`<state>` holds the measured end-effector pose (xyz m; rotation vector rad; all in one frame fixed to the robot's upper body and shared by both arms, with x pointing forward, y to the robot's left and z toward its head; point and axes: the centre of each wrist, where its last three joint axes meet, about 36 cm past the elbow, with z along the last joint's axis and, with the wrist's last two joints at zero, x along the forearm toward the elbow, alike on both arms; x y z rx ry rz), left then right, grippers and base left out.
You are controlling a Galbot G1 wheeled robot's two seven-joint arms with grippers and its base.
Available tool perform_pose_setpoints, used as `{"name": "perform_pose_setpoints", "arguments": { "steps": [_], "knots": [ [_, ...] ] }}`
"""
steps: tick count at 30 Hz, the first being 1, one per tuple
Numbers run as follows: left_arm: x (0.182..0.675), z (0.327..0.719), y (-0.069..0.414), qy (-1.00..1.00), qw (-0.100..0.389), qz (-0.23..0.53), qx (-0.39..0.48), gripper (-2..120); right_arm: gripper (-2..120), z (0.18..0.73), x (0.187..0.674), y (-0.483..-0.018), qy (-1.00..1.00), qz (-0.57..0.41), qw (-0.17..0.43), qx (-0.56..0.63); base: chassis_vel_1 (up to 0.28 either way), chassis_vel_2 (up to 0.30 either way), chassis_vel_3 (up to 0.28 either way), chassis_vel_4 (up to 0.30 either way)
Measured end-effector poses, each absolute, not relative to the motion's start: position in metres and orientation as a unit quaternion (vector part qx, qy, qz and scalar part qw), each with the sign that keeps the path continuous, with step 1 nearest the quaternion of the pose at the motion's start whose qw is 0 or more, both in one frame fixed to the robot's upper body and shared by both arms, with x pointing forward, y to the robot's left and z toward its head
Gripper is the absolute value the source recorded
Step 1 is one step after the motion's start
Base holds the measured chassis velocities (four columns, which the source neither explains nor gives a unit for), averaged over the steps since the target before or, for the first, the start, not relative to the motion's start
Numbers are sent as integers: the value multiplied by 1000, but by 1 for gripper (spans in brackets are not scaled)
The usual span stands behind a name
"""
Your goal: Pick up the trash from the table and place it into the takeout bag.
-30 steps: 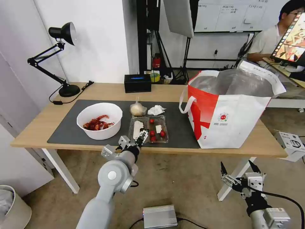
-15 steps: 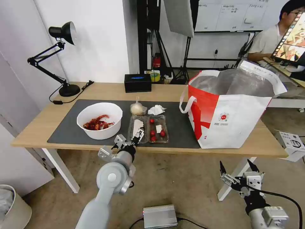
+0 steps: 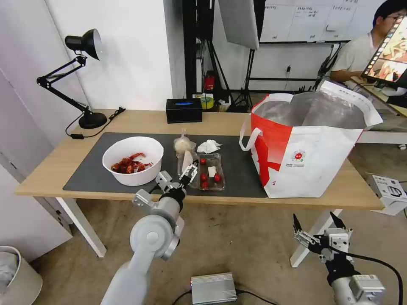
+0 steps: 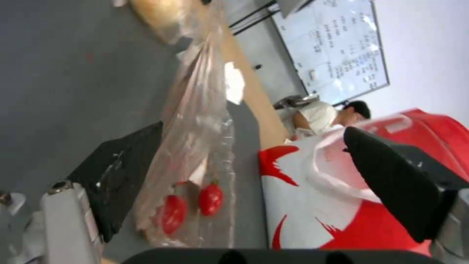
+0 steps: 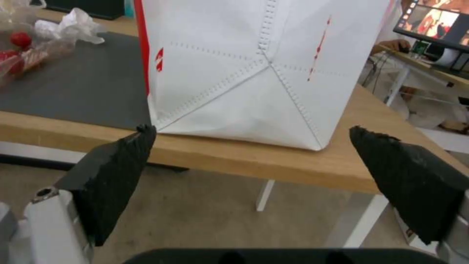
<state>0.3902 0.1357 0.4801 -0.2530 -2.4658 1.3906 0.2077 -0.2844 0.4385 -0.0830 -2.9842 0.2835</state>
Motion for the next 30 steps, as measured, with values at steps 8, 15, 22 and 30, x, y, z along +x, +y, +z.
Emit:
{"name": "perform_pose_setpoints", "arguments": {
  "steps": [8,15,22,30],
  "knots": [
    [387,479,121,-862,146,470,-124,100,100,439,207,-284,-993,92,69,-28,0,0,0,0],
    [387,465,112,-893,144,400,-147,100,100,439,207,-283,-993,90,67,-31,0,0,0,0],
    [392,448,124,-943,114,274,-153,92,100,440,209,-279,-996,69,56,-26,0,0,0,0],
    [396,443,151,-969,75,162,-168,65,100,443,217,-275,-998,33,47,-18,0,0,0,0]
  ]
}}
